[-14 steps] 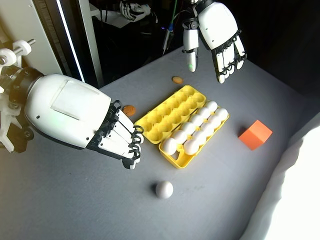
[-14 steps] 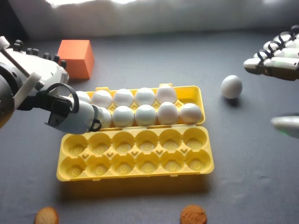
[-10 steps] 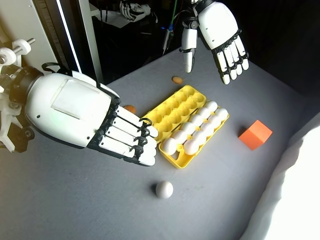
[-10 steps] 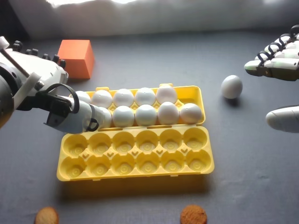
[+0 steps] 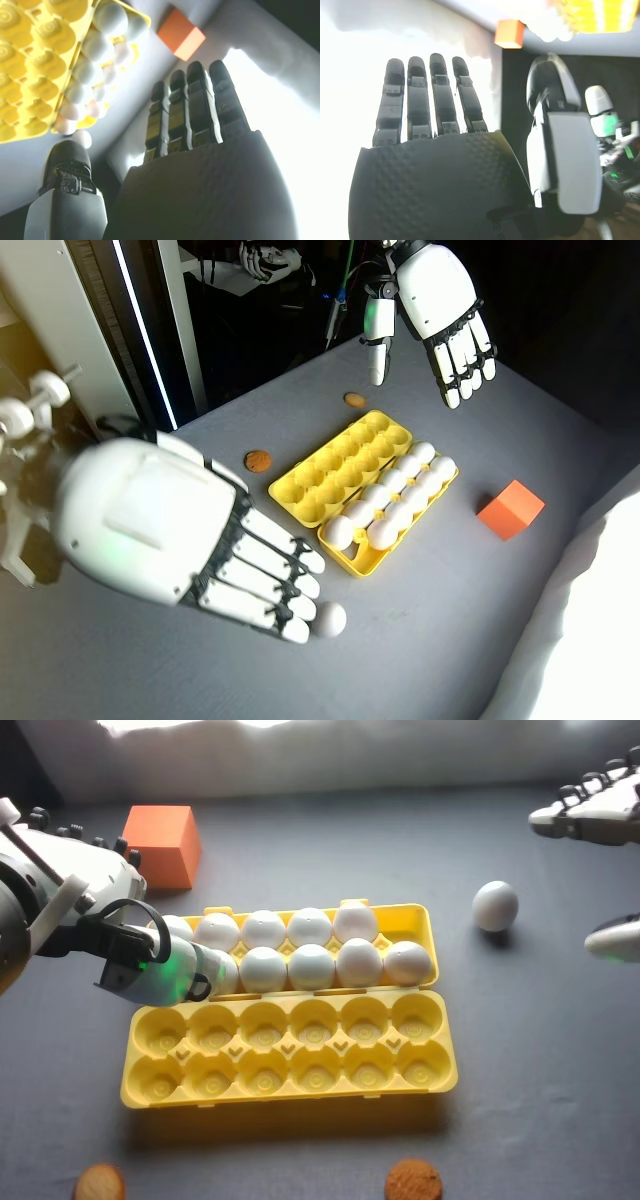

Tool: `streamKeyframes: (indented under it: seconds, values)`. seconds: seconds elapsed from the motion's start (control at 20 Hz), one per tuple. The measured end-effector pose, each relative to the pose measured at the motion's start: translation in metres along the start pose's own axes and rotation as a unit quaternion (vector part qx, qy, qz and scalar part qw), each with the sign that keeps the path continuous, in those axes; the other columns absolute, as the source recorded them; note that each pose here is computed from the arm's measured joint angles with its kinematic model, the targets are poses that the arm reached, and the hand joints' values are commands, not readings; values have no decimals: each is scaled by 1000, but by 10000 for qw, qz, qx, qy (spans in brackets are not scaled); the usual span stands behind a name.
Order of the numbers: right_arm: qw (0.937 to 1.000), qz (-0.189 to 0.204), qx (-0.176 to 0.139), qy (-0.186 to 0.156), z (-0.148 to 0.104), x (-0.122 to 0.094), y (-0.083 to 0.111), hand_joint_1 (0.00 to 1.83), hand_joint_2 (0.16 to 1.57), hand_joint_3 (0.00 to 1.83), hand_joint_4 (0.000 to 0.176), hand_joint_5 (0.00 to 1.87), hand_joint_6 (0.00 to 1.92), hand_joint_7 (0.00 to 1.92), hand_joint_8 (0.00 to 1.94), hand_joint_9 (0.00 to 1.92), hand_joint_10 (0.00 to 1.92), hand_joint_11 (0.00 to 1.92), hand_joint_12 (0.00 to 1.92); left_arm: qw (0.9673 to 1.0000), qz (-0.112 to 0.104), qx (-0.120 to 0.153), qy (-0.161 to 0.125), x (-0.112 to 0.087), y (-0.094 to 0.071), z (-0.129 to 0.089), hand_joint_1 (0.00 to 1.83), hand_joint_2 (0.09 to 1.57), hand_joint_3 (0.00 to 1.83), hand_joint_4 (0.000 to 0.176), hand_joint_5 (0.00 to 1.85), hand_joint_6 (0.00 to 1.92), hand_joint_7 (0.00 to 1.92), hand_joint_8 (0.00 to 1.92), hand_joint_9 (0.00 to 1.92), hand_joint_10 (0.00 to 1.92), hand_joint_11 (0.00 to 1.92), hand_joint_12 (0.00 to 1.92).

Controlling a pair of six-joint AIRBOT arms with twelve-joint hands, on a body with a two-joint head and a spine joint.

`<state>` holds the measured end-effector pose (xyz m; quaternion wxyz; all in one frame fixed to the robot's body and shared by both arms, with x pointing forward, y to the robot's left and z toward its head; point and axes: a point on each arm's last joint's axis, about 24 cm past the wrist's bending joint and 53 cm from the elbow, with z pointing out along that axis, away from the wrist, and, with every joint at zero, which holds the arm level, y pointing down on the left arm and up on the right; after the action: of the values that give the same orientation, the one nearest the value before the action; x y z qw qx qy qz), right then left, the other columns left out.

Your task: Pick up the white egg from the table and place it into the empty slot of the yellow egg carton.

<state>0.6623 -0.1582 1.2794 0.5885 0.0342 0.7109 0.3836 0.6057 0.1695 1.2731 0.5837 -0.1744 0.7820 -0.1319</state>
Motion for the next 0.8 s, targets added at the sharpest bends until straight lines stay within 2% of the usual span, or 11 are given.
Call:
streamKeyframes:
  seconds: [0.2,0.4,0.6,0.7,0.8]
  values:
    - [9997,241,45,12,27,1,-8,1128,1028,0,0,50,5,0,0,0,0,0,0,10000,-1,-2,1,0,0,0,0,1175,1,0,226,2,234,4,193,3,0,216]
    - [9971,734,208,77,50,5,-22,1176,1029,0,0,83,22,0,0,0,0,0,0,10000,-3,-3,7,0,0,0,0,1190,4,0,222,0,208,0,169,0,0,179]
    - [9960,857,205,129,65,10,-21,1190,1067,0,0,237,22,118,6,41,7,21,23,10000,-5,1,18,1,0,0,0,1206,3,0,246,4,258,7,214,7,0,237]
    - [9955,918,179,144,76,14,-19,1209,1096,7,0,277,14,163,9,93,5,0,198,10000,-8,-3,19,1,0,0,0,1209,2,0,260,5,279,7,236,8,0,265]
    - [9956,920,136,98,84,16,-15,1218,1123,11,0,302,13,183,7,105,6,0,144,10000,-5,-5,17,1,0,0,0,1214,3,0,264,3,277,2,227,2,0,292]
